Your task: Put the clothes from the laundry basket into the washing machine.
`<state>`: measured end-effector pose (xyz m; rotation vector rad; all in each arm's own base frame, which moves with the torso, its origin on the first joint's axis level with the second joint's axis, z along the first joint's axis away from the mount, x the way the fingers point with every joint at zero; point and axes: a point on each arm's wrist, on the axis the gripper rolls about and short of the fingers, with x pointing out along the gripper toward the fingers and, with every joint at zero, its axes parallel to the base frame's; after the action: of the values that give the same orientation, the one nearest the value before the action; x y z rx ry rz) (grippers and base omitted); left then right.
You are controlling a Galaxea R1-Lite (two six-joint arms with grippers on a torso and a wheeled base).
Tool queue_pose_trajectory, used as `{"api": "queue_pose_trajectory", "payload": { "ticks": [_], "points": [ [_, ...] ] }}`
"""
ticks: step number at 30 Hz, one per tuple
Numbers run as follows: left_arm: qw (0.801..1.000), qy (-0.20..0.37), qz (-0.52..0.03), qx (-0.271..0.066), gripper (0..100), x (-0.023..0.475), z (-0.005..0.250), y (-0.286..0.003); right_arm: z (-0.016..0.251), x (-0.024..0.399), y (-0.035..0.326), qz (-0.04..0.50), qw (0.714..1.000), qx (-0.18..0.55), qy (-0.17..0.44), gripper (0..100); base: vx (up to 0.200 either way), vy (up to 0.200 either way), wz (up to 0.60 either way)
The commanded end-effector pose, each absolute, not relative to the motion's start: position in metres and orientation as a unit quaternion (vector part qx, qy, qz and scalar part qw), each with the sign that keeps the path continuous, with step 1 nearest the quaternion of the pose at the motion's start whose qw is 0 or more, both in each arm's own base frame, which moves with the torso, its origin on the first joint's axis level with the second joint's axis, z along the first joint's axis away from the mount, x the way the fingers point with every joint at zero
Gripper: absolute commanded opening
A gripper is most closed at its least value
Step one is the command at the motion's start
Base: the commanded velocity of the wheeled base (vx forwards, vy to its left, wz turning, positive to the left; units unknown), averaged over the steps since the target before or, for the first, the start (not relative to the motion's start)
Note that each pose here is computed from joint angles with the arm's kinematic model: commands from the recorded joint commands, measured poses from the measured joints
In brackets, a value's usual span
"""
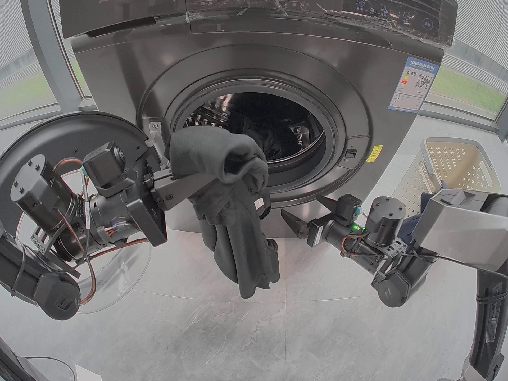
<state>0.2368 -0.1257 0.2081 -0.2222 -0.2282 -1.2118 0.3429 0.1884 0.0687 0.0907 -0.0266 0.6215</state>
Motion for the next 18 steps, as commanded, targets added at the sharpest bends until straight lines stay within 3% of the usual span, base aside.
{"api": "queue_pose_trajectory", "payload": {
  "ticks": [1,9,18],
  "points": [
    [0.811,-0.103,-0.565,-0.109,0,0.241,0.206,-0.128,0.04,0.365,0.196,0.302,0.952,0.041,0.005,100,0.0,0.0,0.0],
    [0.835,-0.118,-0.521,-0.131,0,0.241,0.208,-0.141,0.027,0.372,0.206,0.309,0.95,0.04,0.008,100,0.0,0.0,0.0],
    [0.83,-0.117,-0.529,-0.133,0,0.237,0.209,-0.146,0.029,0.377,0.212,0.314,0.948,0.042,-0.003,100,0.0,0.0,0.0]
  ]
}}
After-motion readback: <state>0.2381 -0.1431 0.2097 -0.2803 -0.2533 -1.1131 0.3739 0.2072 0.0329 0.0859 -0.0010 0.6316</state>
